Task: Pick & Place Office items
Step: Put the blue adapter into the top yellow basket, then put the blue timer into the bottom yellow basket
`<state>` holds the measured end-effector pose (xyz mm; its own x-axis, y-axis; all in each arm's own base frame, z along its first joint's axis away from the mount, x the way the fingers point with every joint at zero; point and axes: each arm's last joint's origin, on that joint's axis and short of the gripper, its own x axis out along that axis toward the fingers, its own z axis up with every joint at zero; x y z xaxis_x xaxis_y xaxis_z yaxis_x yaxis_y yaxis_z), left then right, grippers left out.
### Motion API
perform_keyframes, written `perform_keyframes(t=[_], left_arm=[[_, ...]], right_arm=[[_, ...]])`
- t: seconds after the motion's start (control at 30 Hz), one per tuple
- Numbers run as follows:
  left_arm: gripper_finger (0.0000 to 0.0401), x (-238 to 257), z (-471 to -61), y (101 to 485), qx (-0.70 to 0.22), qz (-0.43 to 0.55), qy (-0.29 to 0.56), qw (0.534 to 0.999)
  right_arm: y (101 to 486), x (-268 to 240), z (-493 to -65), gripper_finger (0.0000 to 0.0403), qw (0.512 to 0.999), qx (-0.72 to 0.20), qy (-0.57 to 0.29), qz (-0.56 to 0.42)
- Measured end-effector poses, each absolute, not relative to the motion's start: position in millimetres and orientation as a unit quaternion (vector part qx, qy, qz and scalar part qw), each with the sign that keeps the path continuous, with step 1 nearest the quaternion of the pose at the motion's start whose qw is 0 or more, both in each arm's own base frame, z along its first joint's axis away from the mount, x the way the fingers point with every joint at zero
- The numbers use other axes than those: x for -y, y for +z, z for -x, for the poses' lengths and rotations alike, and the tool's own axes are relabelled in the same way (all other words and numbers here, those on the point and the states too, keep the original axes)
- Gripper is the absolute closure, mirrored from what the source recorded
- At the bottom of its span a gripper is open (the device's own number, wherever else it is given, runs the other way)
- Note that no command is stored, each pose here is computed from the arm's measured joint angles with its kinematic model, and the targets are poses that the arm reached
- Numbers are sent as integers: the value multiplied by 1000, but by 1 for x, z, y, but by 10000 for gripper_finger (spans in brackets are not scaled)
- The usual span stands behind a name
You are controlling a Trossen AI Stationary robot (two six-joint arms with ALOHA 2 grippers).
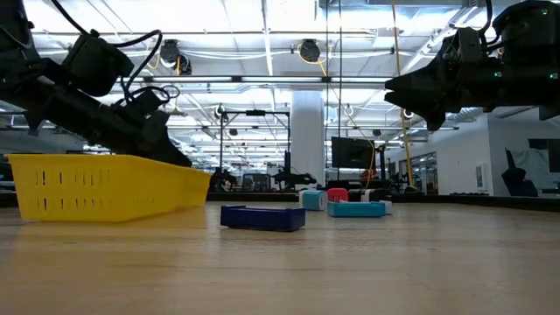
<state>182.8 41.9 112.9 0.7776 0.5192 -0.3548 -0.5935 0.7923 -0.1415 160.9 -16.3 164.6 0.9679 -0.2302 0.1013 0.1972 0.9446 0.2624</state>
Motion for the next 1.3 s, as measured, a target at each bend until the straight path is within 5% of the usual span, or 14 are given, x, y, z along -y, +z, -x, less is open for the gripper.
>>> perform_keyframes(t=[0.33, 0.7, 1.3], left_arm=[[262, -42, -183, 109, -160, 126, 300, 932], [186, -43, -182, 110, -152, 136, 319, 926], [172, -40, -184, 147, -23, 159, 242, 957]], right_arm=[[164, 16, -161, 269, 984, 61, -109, -126], [164, 16, -161, 272, 984, 60, -110, -126], [163, 16, -161, 273, 985, 55, -109, -125]])
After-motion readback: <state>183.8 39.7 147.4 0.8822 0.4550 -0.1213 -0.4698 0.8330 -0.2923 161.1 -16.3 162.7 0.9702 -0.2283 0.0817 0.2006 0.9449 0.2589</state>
